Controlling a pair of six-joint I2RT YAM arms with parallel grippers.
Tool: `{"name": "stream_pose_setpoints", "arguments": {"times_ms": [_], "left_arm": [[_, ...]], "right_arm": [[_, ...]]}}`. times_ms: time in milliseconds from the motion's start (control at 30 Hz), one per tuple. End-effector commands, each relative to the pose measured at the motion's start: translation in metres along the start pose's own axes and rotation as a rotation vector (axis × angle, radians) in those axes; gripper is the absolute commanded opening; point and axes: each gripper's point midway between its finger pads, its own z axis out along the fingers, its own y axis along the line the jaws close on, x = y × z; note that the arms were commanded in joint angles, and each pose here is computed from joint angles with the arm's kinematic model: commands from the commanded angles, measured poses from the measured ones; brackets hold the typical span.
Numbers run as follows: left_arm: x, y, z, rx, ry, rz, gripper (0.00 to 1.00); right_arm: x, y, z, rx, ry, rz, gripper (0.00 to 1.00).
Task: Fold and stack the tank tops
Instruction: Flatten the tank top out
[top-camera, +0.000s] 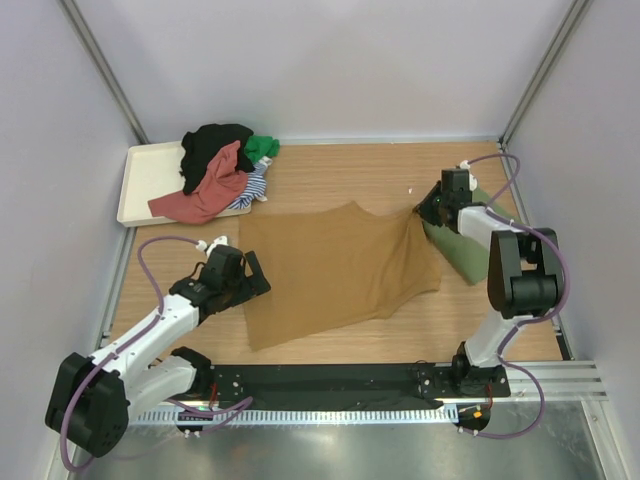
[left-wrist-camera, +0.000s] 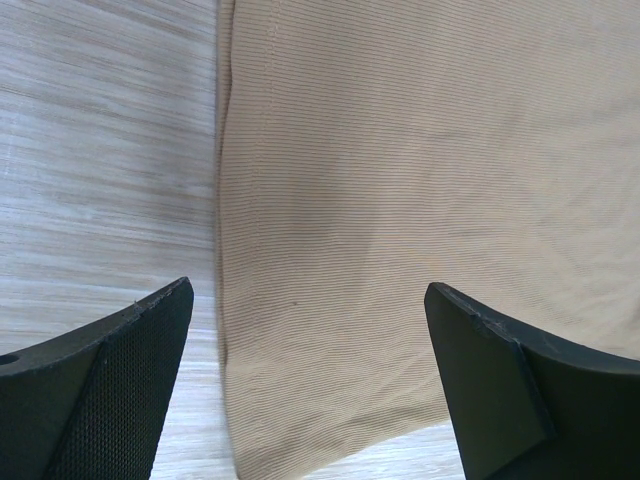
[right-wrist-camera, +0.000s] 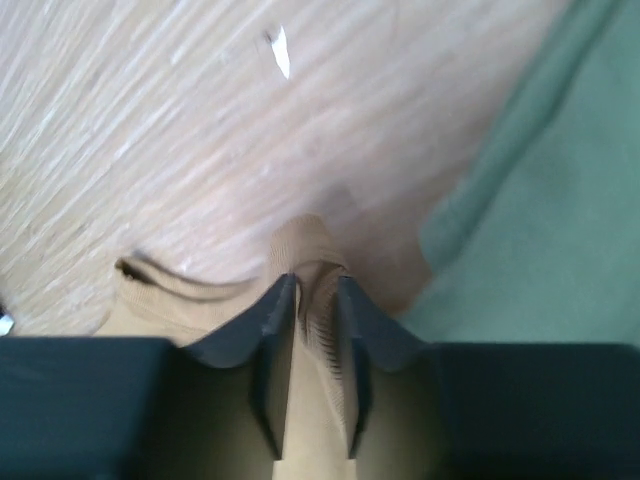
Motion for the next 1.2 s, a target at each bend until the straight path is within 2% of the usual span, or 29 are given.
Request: {"name": "stream_pose_setpoints", "arguments": {"times_ms": [0,33,100,133,233,367,467,533,733,867,967,1167], "left_arm": [[-0.002,0.005,-0.001,-0.025,-0.016,0.01,0.98],[-0.004,0.005,-0.002,-0.026,-0.019,0.01,0.98],[-0.004,0.006,-0.006,-0.03,-0.019,0.01,0.99],[-0.006,0.003,-0.008,-0.023,-0.022,0.007,0.98],[-0.006,-0.003,-0.018,0.021,-0.021,0.001,0.98],[-0.005,0.001,-0.025,0.019,-0.042,-0.023,0.98],[-0.015,0.014,-0.023,-0.062,-0.098,-0.064,1.0],[-0.024,0.01,-0.022,-0.076,-0.115,-0.049,1.0],[-0.073,-0.003,-0.018,-0.128,-0.216,0.0,1.0],[-0.114,-0.014,-0.011,-0.147,-0.267,-0.015,0.99],[-0.138,-0.016,0.005,-0.163,-0.265,-0.049,0.92],[-0.167,-0.032,0.049,-0.168,-0.228,-0.031,0.68]], "right_arm": [[-0.027,0.012,0.011,0.005,-0.065,-0.012,0.31],[-0.027,0.011,0.01,0.007,-0.062,-0.011,0.39],[-0.025,0.007,0.005,0.022,-0.065,-0.015,0.49],[-0.029,0.008,-0.005,0.02,-0.083,-0.025,0.59],[-0.033,-0.002,-0.03,0.077,-0.111,-0.045,0.65],[-0.021,-0.009,-0.065,0.137,-0.133,-0.147,0.62],[-0.007,0.001,-0.078,0.077,-0.119,-0.195,0.59],[0.003,0.016,-0.08,-0.003,-0.065,-0.22,0.56],[0.022,0.081,-0.066,-0.179,0.046,-0.326,0.59],[0.033,0.108,-0.04,-0.188,0.106,-0.376,0.58],[0.04,0.121,-0.018,-0.185,0.137,-0.397,0.57],[0.045,0.136,0.022,-0.196,0.176,-0.401,0.56]]}}
